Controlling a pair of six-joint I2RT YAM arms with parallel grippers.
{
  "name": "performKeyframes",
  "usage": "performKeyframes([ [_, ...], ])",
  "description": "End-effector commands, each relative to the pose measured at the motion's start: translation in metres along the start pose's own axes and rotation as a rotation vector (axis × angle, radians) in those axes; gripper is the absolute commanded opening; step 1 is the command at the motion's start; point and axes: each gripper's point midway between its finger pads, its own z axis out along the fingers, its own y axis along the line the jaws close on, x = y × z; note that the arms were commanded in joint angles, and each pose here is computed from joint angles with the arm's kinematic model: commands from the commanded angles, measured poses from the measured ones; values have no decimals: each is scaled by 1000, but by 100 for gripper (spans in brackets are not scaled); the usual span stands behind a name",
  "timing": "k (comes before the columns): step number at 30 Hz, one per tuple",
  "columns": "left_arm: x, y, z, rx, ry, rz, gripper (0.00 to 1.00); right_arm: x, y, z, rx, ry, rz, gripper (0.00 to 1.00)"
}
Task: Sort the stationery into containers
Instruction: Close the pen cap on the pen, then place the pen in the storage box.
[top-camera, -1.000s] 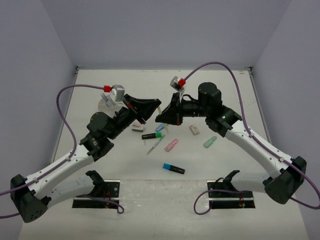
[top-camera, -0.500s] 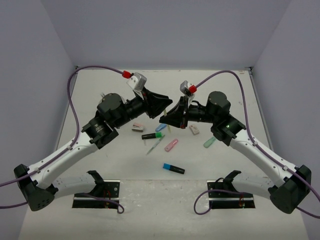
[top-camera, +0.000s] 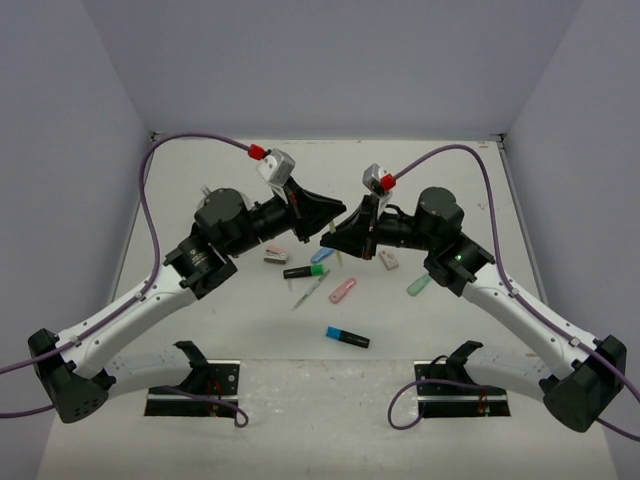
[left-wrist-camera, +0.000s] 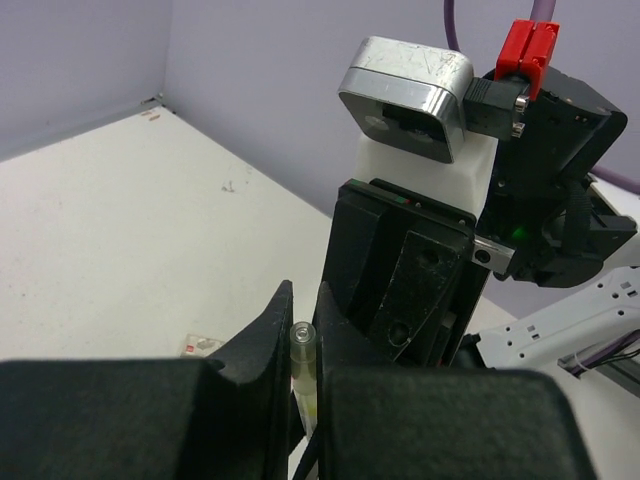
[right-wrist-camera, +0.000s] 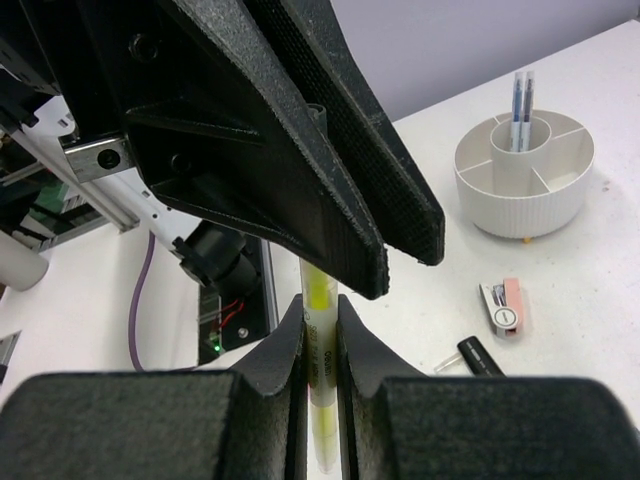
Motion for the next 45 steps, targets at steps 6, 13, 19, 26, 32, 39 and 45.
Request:
performKeyframes([
  [6, 99, 6, -15, 94, 195, -154, 0, -125, 0, -16, 129, -216, -181, 0],
  [13, 63, 86, -32, -372, 179, -80, 0, -64, -59, -5, 266, -91, -163, 15],
  [19, -14, 175, -71, -842, 31, -36, 0, -34, -80, -9, 340, -37, -117, 92],
  [26, -89, 249, -143, -1286, -252, 47, 0, -14, -97, -34, 502, -79, -77, 99],
  [32, -97, 308, -191, -1555, -388, 138, 0, 7, -86, -39, 463, -99, -3, 99],
  [39, -73, 346, -196, -1567, -432, 121, 0, 1, -59, -52, 405, -140, -26, 99],
  [45, -26, 368, -191, -1558, -373, 63, 0, -2, -53, -55, 396, -141, -40, 99],
])
